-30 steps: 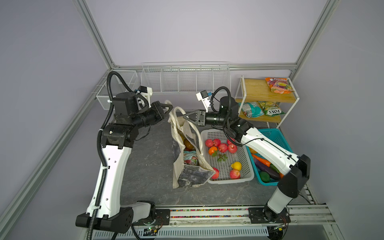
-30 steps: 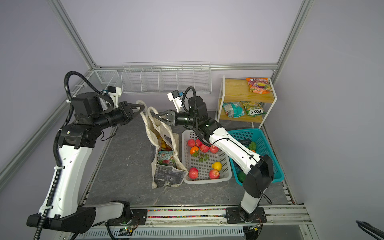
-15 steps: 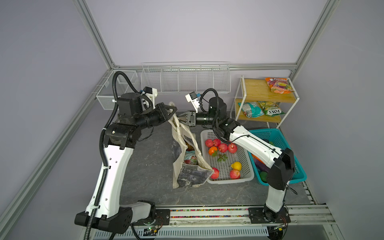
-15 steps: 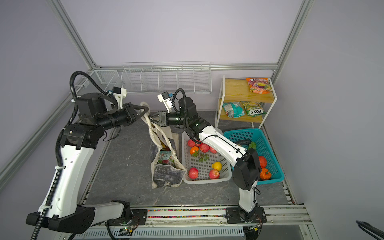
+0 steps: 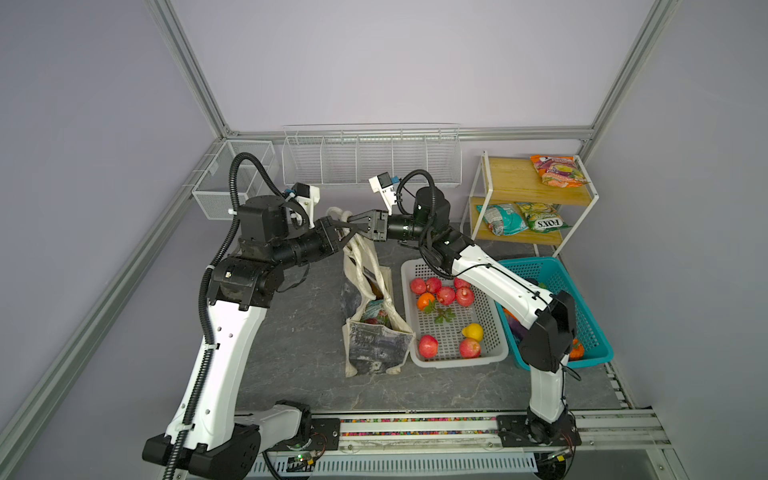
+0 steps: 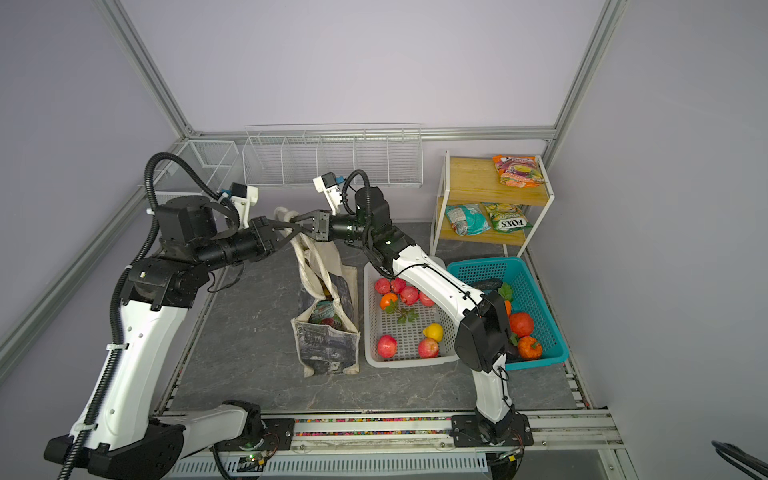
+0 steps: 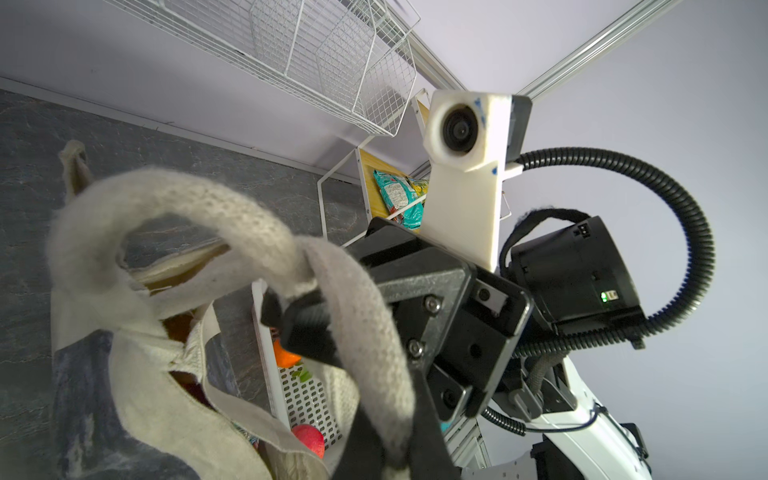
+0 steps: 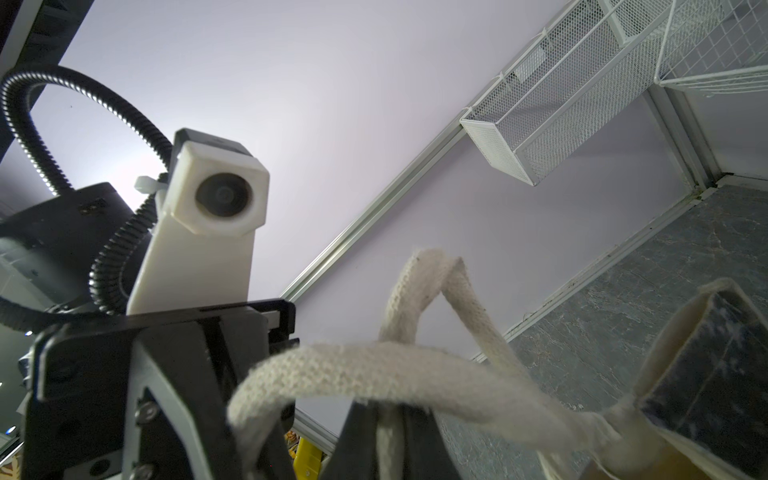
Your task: Place the food into the grocery bag and tie it
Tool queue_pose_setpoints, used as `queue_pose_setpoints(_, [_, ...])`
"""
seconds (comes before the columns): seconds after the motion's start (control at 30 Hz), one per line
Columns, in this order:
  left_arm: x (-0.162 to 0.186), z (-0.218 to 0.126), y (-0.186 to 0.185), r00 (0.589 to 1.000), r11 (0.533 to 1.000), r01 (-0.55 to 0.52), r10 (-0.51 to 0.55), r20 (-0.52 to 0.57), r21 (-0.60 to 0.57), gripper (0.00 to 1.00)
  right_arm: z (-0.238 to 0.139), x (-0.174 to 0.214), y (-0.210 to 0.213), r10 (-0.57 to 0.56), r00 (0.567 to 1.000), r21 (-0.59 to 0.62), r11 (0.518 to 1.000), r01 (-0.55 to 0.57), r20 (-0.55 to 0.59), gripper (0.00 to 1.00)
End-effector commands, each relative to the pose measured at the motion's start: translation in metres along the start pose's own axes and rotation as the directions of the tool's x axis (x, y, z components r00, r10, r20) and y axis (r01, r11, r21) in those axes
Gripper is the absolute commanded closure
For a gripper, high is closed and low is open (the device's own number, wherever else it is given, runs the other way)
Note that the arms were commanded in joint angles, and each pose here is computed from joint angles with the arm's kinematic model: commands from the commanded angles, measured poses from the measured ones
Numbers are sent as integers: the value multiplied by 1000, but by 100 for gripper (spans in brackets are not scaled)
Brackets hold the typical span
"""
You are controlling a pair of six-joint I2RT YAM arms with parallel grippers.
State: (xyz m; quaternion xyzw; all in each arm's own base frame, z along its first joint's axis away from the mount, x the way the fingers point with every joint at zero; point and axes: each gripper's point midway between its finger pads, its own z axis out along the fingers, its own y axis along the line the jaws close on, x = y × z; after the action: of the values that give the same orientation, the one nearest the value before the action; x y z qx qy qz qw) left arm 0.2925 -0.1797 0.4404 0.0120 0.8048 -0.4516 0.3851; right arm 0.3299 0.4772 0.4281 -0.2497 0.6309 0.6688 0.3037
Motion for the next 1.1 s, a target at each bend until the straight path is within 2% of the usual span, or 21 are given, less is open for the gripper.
queue_pose_setpoints(0.0, [15,-7,-10,999,998,-27,29,-41,51,100,-6,-40,9,-53,987,-20,998,57,149,92])
queue_pose_setpoints(0.2, [29,-8,0,997,999,-14,16,-70,32,100,-6,-48,8,-49,980,-32,998,56,194,92])
queue_pose_setpoints(0.3, [33,-9,5,997,1000,-18,19,-75,6,86,-7,-48,7,-48,978,-31,998,56,203,92])
queue_pose_setpoints(0.47, [32,-13,8,997,999,-37,35,-62,-22,58,-7,-48,8,-50,978,-39,998,59,202,92])
queue_pose_setpoints(0.67, [24,-21,7,998,997,-67,66,-12,-45,40,-9,-46,4,-47,978,-35,998,55,205,92])
queue_pose_setpoints(0.87, [1,-44,7,988,995,-53,64,143,-82,30,-9,-46,5,-45,978,-43,998,55,204,92])
queue_pose_setpoints(1.0, [-22,-67,19,950,995,46,-18,311,-84,37,-13,-45,6,-47,978,-40,998,56,204,92])
queue_pose_setpoints(1.07, [-29,-72,19,934,995,65,-36,354,-70,39,-15,-44,6,-46,978,-38,998,54,204,92])
